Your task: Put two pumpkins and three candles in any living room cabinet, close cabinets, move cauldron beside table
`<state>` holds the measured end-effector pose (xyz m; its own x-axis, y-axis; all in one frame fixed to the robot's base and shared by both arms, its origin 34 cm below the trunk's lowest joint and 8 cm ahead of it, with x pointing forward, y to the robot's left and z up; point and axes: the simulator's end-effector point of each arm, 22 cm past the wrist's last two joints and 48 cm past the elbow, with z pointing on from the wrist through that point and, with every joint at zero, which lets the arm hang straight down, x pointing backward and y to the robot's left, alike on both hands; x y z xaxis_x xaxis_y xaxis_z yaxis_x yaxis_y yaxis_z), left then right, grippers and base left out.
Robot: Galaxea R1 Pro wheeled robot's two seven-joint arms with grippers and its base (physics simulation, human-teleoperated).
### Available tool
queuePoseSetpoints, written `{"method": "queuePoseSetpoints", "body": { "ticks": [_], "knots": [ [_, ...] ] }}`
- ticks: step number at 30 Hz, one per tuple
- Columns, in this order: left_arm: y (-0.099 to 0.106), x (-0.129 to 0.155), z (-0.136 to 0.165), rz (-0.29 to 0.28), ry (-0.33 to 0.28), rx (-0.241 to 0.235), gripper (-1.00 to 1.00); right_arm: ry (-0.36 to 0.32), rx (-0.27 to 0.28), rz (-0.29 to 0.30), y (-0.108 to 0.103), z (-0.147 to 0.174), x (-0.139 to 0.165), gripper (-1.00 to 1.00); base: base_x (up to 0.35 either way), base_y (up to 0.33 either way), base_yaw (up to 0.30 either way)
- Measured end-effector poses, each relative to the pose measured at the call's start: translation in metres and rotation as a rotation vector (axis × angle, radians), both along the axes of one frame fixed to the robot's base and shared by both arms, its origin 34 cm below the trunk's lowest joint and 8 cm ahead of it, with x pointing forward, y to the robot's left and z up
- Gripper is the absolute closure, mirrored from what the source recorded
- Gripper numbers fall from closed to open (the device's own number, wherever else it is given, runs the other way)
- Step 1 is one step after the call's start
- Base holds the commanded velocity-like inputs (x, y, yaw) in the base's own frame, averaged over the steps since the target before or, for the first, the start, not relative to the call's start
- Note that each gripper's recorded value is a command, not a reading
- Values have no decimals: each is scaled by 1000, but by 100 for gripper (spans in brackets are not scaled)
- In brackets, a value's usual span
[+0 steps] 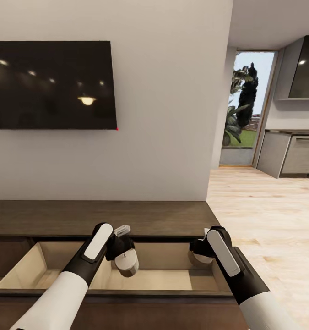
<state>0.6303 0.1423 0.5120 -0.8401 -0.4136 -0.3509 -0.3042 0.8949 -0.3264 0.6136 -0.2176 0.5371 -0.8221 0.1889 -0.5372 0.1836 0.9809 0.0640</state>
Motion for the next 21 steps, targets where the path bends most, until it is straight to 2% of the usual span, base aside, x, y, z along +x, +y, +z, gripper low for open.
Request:
{"method": "queuePoseSetpoints", "body": {
  "ticks": [4,15,21],
  "knots": [
    [-10,4,3,-19,-25,-51,100,3,-1,-1,0,-1,0,100,118,38,0],
    [-10,7,6,-32,-46,-50,100,12,-1,3,1,-4,-2,100,21,7,0],
    [-10,7,1,-32,-41,-50,100,22,-14,26,8,-11,-4,100,0,0,0]
  ]
}}
